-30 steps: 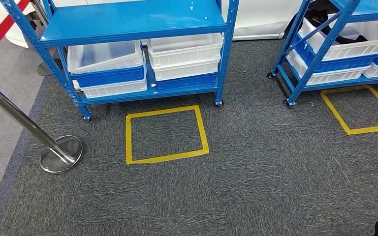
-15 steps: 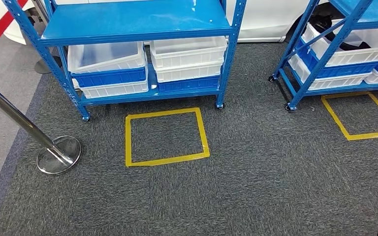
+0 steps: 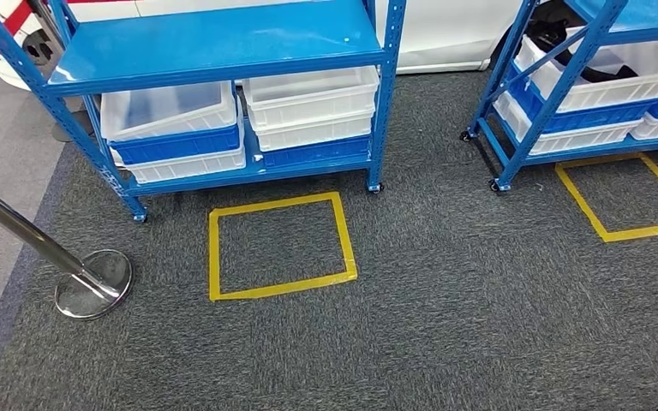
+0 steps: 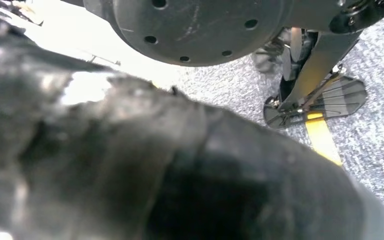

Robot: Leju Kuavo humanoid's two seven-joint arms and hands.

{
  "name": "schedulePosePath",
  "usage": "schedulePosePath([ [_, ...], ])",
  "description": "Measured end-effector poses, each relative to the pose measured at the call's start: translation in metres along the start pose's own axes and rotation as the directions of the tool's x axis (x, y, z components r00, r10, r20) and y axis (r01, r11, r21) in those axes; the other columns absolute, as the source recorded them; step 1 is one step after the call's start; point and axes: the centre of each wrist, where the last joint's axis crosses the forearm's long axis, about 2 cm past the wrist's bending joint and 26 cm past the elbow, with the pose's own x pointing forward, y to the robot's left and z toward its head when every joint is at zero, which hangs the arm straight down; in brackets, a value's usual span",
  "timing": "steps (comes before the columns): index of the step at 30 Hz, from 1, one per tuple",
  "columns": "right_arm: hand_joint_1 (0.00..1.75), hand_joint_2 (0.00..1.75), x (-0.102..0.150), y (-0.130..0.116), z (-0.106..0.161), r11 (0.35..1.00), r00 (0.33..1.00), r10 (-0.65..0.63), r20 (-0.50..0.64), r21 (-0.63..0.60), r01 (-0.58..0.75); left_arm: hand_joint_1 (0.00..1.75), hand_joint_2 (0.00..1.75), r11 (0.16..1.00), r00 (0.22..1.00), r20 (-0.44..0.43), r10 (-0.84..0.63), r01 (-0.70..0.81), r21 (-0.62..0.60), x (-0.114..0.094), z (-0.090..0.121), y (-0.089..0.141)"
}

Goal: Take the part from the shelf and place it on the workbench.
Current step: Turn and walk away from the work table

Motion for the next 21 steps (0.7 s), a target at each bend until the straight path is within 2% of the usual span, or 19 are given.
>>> schedulePosePath([
  [8, 0.00, 0.00, 0.0018, 0.0030, 0.0002, 1.000, 0.999, -0.001, 0.047, 0.011, 0.000, 0.00, 0.00, 1.000, 1.000, -0.014, -0.008, 0.008, 0.028, 0.0001, 0.0004, -0.0003],
  [15, 0.00, 0.00, 0.0008, -0.0007, -0.0004, 0.998, 0.999, 0.041, 0.012, 0.053, -0.042, 0.00, 0.00, 0.999, 1.000, -0.004, -0.015, 0.015, 0.034, 0.0014, -0.0001, -0.0002],
  [21, 0.00, 0.00, 0.0016, -0.0031, -0.0008, 0.998, 0.995, 0.031, 0.090, 0.043, -0.035, 0.00, 0.00, 0.999, 1.000, 0.006, -0.009, 0.009, 0.038, 0.0041, -0.0012, 0.0001],
])
